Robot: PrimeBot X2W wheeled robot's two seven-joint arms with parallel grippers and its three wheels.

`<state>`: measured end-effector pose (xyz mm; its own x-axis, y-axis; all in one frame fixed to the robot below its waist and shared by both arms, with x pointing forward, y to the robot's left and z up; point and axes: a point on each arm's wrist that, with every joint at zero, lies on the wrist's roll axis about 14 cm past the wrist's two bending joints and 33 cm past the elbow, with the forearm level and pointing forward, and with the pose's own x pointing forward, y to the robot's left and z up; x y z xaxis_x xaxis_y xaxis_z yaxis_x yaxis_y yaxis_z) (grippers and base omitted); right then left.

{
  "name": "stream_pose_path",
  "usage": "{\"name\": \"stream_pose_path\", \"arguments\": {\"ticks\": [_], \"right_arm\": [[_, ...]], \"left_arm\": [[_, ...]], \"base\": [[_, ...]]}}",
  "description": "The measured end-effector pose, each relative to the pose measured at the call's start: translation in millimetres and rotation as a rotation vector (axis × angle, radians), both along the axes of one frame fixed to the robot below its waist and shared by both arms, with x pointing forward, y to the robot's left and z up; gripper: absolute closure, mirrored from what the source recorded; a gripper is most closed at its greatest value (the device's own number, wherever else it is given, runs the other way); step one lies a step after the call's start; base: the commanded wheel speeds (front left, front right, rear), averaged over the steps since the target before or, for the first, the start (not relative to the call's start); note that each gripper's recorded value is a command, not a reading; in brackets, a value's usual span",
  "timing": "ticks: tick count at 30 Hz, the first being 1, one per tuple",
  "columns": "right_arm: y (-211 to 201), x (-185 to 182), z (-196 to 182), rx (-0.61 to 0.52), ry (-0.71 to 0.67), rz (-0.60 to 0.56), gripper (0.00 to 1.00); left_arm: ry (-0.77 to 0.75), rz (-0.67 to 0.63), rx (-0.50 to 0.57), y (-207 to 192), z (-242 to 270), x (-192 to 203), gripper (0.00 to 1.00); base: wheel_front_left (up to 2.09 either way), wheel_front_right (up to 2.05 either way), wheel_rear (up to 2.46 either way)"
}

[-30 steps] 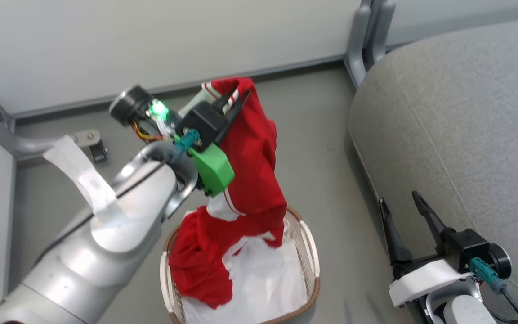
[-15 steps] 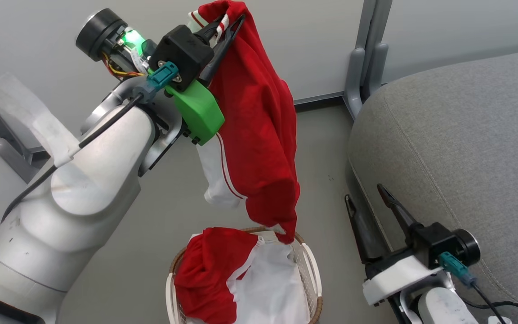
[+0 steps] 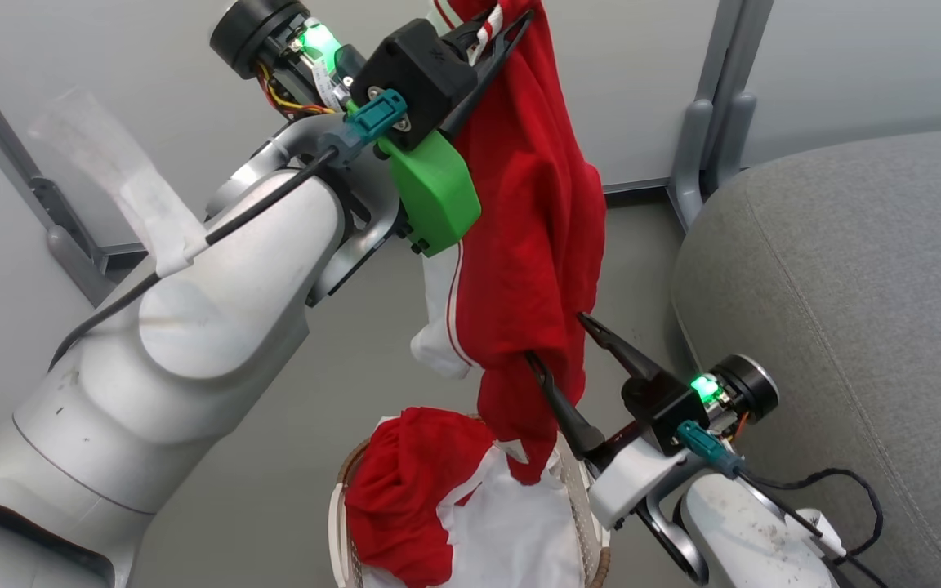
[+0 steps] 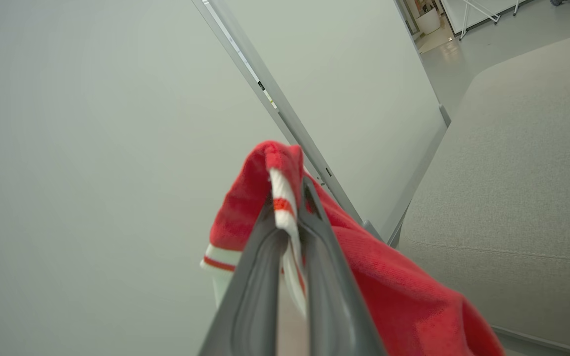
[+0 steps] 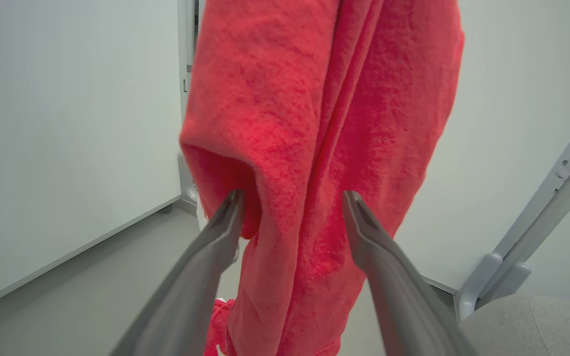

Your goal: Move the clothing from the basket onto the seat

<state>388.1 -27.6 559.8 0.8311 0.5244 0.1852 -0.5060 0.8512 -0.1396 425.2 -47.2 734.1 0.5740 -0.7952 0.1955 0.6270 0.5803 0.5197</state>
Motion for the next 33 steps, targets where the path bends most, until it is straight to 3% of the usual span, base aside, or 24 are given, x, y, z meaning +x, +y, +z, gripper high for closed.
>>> {"name": "stream_pose_path", "arguments": {"ticks": [13,14,15,16,29,30,31,32,33], "right_arm": [[13.1,32.1,12.3,-0.075,-0.023,0.029,0.00],[15.3,32.9,10.6,-0.076,-0.014,0.036,0.57],[17.2,33.2,10.2,-0.076,-0.010,0.043,0.69],[18.7,34.1,10.9,-0.073,-0.007,0.048,1.00],[12.0,38.3,19.1,-0.043,-0.016,0.032,1.00],[10.0,39.0,21.1,-0.038,-0.021,0.025,1.00],[8.3,39.5,23.9,-0.032,-0.028,0.020,1.00],[6.8,39.9,25.9,-0.029,-0.034,0.015,1.00],[4.5,40.5,28.5,-0.025,-0.042,0.008,1.00]], "left_arm": [[-0.031,-0.038,0.002,-3.7,7.8,-20.7,1.00],[-0.028,-0.037,-0.001,-3.3,7.1,-20.4,1.00],[-0.023,-0.033,-0.004,-2.4,6.2,-19.7,1.00],[-0.017,-0.027,-0.006,-0.8,4.3,-18.2,1.00],[0.143,0.166,-0.053,60.5,-48.9,28.0,0.99],[0.152,0.171,-0.060,63.4,-53.0,29.5,0.63],[0.165,0.177,-0.067,66.1,-58.1,30.6,0.53],[0.177,0.181,-0.078,68.3,-62.2,31.2,0.01],[0.195,0.181,-0.094,69.8,-68.0,31.1,0.00]], "base": [[0.00,0.00,0.00],[0.00,0.00,0.00],[0.00,0.00,0.00],[0.00,0.00,0.00],[0.00,0.00,0.00],[0.00,0.00,0.00],[0.00,0.00,0.00],[0.00,0.00,0.00],[0.00,0.00,0.00]]}}
